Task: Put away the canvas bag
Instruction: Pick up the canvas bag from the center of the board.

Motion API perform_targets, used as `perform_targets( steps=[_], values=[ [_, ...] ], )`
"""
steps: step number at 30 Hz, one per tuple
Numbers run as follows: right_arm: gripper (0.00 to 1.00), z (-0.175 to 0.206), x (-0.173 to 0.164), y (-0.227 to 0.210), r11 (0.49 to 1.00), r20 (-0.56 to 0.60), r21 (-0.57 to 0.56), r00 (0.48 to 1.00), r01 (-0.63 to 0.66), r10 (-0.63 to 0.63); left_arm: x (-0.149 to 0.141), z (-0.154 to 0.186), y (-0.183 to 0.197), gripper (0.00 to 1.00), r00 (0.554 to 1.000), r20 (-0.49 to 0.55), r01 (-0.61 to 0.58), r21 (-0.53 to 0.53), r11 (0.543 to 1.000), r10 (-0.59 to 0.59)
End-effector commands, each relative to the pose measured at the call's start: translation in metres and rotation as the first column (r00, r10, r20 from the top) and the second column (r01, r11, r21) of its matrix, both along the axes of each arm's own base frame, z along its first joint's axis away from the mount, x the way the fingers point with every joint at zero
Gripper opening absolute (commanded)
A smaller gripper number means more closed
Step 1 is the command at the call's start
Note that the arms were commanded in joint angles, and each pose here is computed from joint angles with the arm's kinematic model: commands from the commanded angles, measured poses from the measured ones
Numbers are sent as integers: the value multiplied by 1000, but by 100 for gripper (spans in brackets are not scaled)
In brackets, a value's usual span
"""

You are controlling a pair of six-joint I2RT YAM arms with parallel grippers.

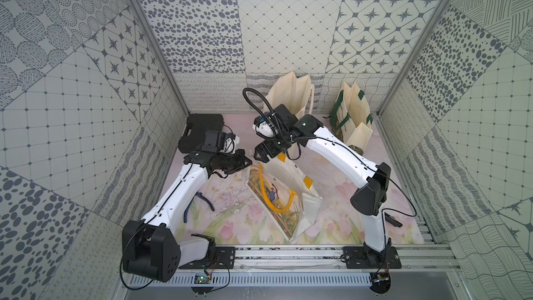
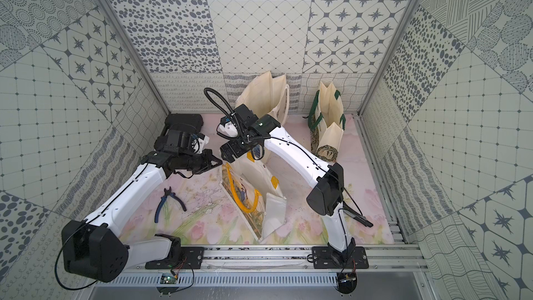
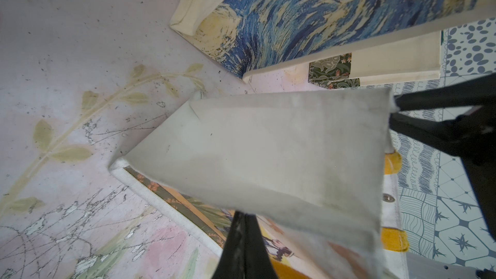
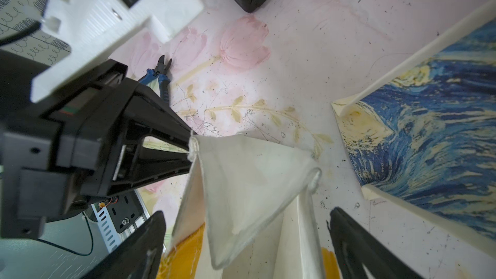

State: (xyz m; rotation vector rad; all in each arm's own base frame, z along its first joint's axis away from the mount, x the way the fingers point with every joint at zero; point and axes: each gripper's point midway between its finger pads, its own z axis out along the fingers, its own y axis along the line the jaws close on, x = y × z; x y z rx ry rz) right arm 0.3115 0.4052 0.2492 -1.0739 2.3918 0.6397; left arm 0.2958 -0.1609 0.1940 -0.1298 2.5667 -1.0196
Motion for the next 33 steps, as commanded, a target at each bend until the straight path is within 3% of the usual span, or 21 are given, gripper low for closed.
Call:
perform_targets(
  steps=[1,10,15,19,33],
  values=[
    [95,-3,-4,6,1000,-26,4,999,-18,18,4,5,-2,0,999,29,16,-17,1000,-16],
    [93,-19,-16,8,998,-66,-43,997,-49,46,4,5,-2,0,999,30,15,-20,1000,-14],
    [91,-17,-14,9,997,-33,-68,999,-39,37,5,5,-2,0,1000,26,12,-25,1000,-11],
    [91,-17,-14,9,987,21,-158,999,-36,40,5,4,-3,0,1000,25,11,-29,1000,-10],
    [90,-27,-17,10,975,7,-220,1000,-9,11,3,4,-3,0,1000,27,14,-27,1000,-13]
  ],
)
